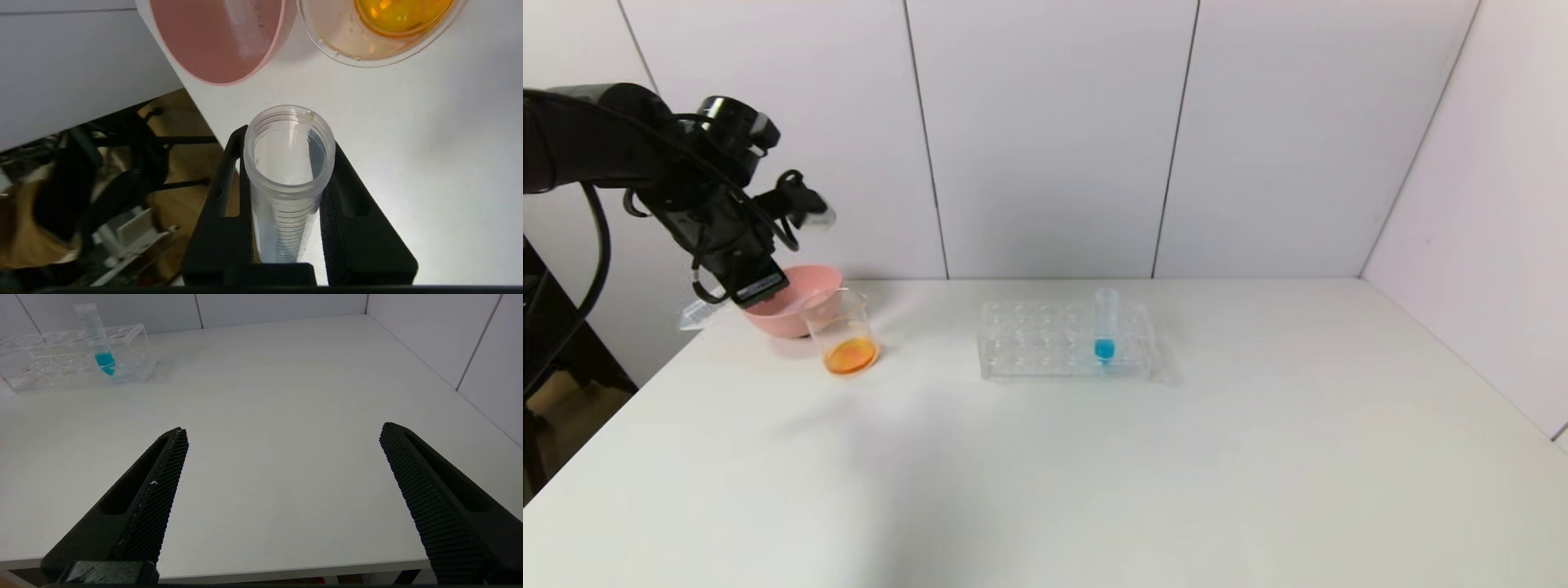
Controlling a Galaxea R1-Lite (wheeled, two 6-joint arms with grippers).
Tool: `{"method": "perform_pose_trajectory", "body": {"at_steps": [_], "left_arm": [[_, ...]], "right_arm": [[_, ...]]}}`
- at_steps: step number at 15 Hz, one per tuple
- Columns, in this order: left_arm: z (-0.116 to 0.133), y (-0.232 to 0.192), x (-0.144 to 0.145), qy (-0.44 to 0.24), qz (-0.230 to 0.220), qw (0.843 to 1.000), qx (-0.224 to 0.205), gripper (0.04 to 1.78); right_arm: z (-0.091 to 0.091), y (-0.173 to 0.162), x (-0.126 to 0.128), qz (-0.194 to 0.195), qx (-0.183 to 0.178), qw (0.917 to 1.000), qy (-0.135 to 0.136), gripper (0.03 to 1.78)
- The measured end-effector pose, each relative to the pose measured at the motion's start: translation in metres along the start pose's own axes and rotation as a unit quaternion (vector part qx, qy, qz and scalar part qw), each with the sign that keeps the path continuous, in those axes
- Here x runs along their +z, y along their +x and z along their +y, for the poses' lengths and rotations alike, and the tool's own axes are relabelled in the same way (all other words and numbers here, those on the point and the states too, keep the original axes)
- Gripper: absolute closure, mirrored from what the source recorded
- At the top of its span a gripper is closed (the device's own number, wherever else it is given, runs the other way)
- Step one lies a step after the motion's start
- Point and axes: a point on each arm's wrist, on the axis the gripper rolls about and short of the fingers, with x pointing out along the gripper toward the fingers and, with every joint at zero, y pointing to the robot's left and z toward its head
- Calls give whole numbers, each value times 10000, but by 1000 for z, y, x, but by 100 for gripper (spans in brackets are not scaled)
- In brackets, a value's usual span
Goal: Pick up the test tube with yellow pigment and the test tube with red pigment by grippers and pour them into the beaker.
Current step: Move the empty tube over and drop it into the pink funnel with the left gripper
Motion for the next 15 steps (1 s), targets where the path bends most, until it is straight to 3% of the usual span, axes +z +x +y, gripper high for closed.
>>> {"method": "perform_pose_trajectory", "body": {"at_steps": [2, 4, 8, 11, 15], "left_arm": [[7, -9, -3, -1088, -406, 9931, -131, 135], [13, -14, -6, -2047, -831, 9753, -18, 135], [18, -12, -9, -3620, -1792, 9127, 615, 135], [14, 0, -14, -4247, -2366, 8686, 958, 135], [11, 32, -11, -4421, -3338, 8220, 1318, 135]], "right_arm": [[0, 0, 0, 0, 0, 10000, -2, 10], [0, 0, 0, 0, 0, 10000, -2, 10], [0, 0, 0, 2, 0, 10000, 0, 10], [0, 0, 0, 2, 0, 10000, 0, 10], [0, 0, 0, 0, 2, 10000, -2, 10]]}}
